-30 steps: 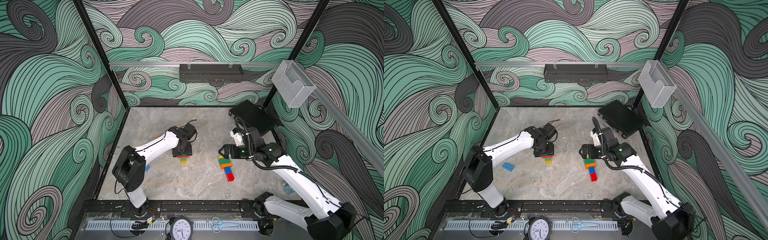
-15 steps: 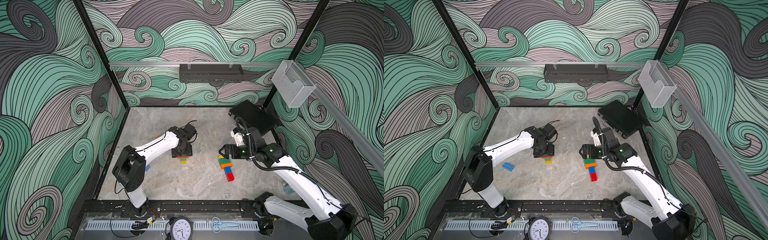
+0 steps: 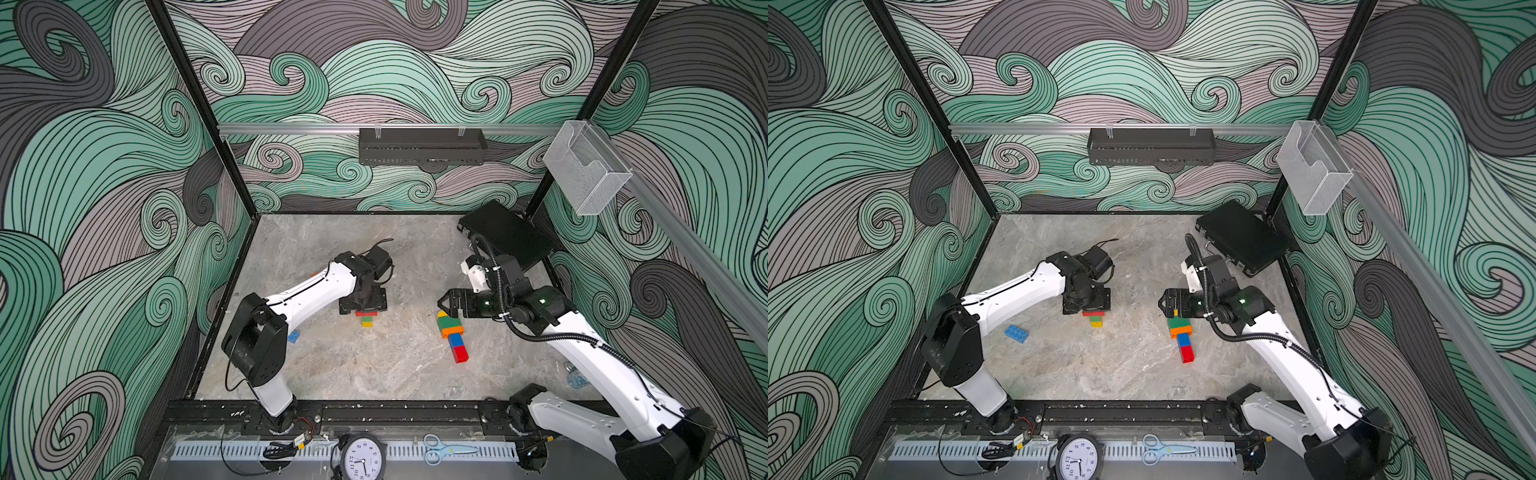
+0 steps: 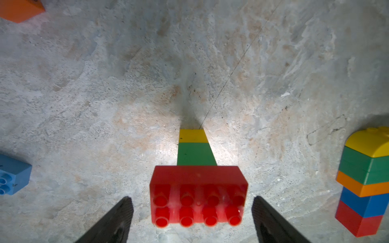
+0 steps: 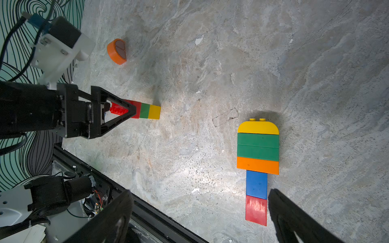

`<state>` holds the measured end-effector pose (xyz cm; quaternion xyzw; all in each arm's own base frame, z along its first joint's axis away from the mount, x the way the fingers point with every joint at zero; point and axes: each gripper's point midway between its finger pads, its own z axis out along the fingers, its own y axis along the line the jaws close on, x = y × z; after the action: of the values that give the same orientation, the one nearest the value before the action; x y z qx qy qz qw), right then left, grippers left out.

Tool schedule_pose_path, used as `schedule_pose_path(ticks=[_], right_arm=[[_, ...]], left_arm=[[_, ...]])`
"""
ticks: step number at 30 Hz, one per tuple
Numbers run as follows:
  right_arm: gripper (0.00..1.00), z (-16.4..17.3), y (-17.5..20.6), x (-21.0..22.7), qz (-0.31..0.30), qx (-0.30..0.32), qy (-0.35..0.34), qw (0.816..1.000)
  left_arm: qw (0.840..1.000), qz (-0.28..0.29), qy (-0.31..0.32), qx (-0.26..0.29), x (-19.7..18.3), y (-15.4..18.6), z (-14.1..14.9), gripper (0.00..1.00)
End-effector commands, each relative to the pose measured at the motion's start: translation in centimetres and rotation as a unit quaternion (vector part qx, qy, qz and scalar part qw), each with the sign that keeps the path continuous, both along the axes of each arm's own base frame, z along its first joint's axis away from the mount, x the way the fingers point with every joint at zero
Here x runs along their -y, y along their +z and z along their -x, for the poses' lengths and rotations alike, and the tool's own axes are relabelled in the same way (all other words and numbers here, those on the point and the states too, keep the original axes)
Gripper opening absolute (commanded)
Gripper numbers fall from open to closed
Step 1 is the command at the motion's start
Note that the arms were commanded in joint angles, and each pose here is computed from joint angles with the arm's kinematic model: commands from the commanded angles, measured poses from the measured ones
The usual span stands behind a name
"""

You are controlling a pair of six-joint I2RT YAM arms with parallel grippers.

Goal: Assemble an ice cream with lego
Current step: Assemble the lego brick with the lego brick, then pick up the lego brick from the center of the board.

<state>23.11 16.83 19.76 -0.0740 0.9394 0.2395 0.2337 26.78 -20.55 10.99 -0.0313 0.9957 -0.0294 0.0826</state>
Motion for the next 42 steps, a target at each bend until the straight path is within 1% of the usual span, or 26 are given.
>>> schedule_pose_path(ticks=[1, 6, 11, 13, 17, 18, 21, 24, 30, 33, 37, 42], right_arm=[[0.99, 0.0, 0.5, 0.2, 0.001, 0.006, -0.003, 1.0], [0.99, -0.1, 0.7, 0.1, -0.001, 0.01, -0.001, 1.0], [0.99, -0.1, 0.8, -0.1, -0.006, 0.01, 0.002, 1.0], [0.99, -0.1, 0.8, -0.2, -0.007, 0.012, 0.004, 1.0], [0.99, -0.2, 1.1, -0.3, -0.01, 0.017, 0.007, 1.0], [0.99, -0.2, 1.1, -0.3, -0.011, 0.019, 0.008, 1.0], [0.99, -0.2, 1.0, -0.3, -0.01, 0.02, 0.01, 1.0], [0.99, -0.3, 1.0, -0.4, -0.011, 0.022, 0.013, 1.0], [0.99, -0.4, 1.4, -0.3, -0.005, 0.03, 0.016, 0.999], [0.99, -0.3, 1.5, -0.1, -0.004, 0.034, 0.016, 0.999], [0.99, -0.3, 1.5, 0.1, -0.002, 0.036, 0.013, 0.999], [0.99, -0.1, 1.5, 0.4, 0.001, 0.039, 0.01, 0.999]], left_arm=[[1.0, 0.007, 0.001, 0.021, -0.4, 2.7, 0.5, 0.93], [0.999, -0.013, 0.022, 0.034, -2.7, 4.1, 1.7, 0.97], [0.997, -0.035, 0.058, 0.044, -5.8, 4.7, 3.0, 0.99], [0.995, -0.034, 0.082, 0.048, -7.4, 4.9, 3.6, 0.99], [0.991, -0.001, 0.134, 0.026, -10.1, 2.5, 5.2, 0.98], [0.989, -0.002, 0.149, 0.023, -11.0, 1.8, 5.7, 0.99], [0.982, -0.006, 0.185, 0.036, -13.1, 0.3, 6.6, 0.99], [0.977, 0.0, 0.204, 0.055, -14.1, -1.1, 6.8, 0.98], [0.965, 0.004, 0.258, 0.055, -16.6, -3.9, 7.0, 0.99], [0.957, 0.01, 0.283, 0.056, -17.5, -5.0, 6.8, 0.98], [0.952, 0.013, 0.299, 0.062, -18.1, -6.1, 5.9, 0.99], [0.953, 0.007, 0.293, 0.072, -18.8, -6.7, 4.4, 0.98]])
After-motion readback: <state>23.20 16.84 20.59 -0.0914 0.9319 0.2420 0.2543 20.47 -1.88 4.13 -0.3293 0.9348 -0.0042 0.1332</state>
